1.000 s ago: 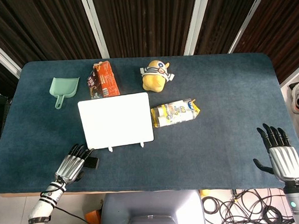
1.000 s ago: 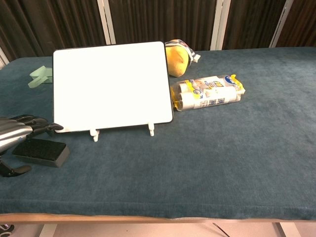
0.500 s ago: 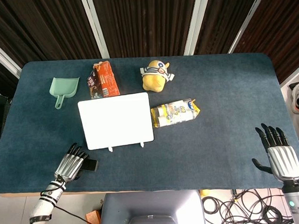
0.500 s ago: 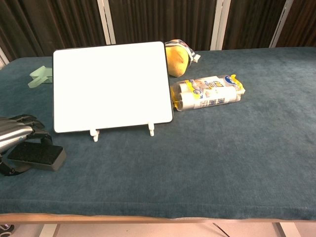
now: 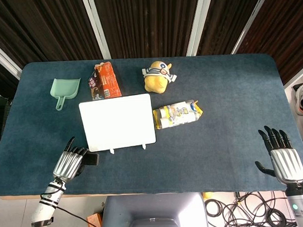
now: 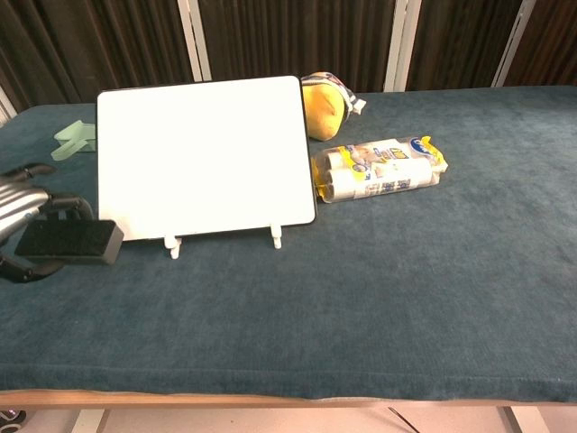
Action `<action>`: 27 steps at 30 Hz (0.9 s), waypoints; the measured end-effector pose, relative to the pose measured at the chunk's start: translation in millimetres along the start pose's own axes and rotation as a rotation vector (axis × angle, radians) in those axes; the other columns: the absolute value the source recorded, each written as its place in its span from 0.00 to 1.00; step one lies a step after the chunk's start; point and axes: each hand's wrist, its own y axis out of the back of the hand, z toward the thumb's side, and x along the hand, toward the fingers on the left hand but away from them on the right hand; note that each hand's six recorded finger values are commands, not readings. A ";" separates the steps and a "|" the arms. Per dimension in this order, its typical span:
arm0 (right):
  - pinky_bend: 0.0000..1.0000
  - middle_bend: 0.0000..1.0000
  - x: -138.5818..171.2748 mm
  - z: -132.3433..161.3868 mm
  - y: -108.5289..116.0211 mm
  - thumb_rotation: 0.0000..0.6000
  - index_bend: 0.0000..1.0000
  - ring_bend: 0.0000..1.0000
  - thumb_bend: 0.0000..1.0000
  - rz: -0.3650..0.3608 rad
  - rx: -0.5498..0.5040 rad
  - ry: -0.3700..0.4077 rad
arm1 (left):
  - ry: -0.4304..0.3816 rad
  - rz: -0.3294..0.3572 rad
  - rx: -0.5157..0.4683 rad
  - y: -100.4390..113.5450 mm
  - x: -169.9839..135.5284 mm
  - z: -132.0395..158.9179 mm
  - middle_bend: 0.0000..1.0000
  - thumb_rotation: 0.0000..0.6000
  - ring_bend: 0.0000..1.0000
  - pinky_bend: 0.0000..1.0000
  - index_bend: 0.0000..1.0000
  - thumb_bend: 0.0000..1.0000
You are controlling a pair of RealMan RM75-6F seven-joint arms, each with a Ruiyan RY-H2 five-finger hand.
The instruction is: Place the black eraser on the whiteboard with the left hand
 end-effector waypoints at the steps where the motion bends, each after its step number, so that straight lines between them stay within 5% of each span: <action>1: 0.00 0.00 0.3 0.2 0.2 1.00 0.00 0.00 0.16 -0.001 -0.001 0.001 | 0.006 0.034 -0.007 4.5 1.2 0.2 0.78 1.00 0.43 0.08 0.81 0.46; 6: 0.00 0.00 0.0 -0.8 1.1 1.00 0.00 0.00 0.16 -0.004 -0.004 -0.002 | 0.026 0.242 -0.101 28.6 11.8 7.2 0.81 1.00 0.46 0.12 0.82 0.46; 12: 0.00 0.00 -2.2 -5.0 3.5 1.00 0.00 0.00 0.19 -0.012 -0.032 -0.027 | 0.047 0.395 -0.086 39.3 42.6 22.9 0.81 1.00 0.47 0.14 0.81 0.39; 21: 0.00 0.00 2.9 -23.3 22.0 1.00 0.00 0.00 0.19 -0.059 -0.110 -0.066 | -0.023 0.497 -0.066 53.3 78.6 48.6 0.81 1.00 0.48 0.13 0.81 0.39; 27: 0.00 0.00 8.2 -27.5 26.1 1.00 0.00 0.00 0.19 -0.067 -0.113 -0.062 | -0.038 0.504 -0.024 50.9 95.2 52.4 0.81 1.00 0.48 0.12 0.81 0.38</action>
